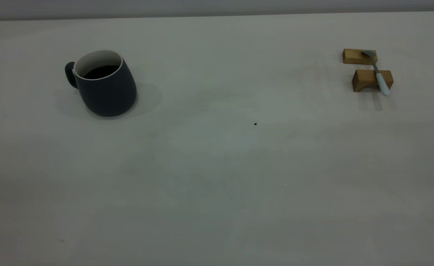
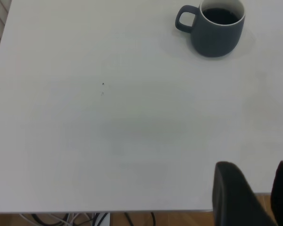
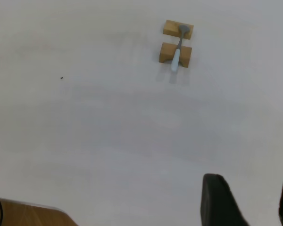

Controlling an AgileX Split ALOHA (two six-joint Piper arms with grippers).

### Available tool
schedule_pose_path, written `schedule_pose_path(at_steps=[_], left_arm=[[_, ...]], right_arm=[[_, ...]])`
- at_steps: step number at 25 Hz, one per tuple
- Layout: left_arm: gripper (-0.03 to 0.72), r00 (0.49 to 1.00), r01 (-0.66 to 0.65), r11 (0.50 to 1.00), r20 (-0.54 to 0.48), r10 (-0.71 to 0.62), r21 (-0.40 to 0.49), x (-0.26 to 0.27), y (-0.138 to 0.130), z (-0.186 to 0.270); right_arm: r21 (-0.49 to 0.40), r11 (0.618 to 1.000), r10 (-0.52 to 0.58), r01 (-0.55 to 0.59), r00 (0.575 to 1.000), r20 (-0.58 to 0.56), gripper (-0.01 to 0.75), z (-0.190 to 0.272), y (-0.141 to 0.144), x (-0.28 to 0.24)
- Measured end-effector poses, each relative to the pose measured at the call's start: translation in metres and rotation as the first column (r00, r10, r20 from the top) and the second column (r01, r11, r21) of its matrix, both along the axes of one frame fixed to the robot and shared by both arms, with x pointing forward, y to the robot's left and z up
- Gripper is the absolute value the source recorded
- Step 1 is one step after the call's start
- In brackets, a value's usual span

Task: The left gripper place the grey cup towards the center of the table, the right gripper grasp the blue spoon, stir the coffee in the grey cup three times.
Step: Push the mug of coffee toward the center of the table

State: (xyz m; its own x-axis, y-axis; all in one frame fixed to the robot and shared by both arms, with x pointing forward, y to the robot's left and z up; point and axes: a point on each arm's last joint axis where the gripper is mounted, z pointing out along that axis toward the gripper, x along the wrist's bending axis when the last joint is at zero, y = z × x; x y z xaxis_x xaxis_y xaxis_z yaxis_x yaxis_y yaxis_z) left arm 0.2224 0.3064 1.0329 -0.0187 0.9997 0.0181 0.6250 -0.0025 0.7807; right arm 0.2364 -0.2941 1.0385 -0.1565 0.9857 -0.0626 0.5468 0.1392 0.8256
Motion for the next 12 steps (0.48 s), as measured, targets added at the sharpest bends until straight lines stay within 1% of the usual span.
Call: schedule_pose_path(at_steps=[12], left_arm=[[0.276, 1.000, 0.000, 1.000, -0.005, 0.000, 0.000, 0.0007, 0.0000, 0.0001]], right_arm=[[0.000, 1.000, 0.000, 0.000, 1.000, 0.000, 0.357, 0.0000, 0.0000, 0.0000]])
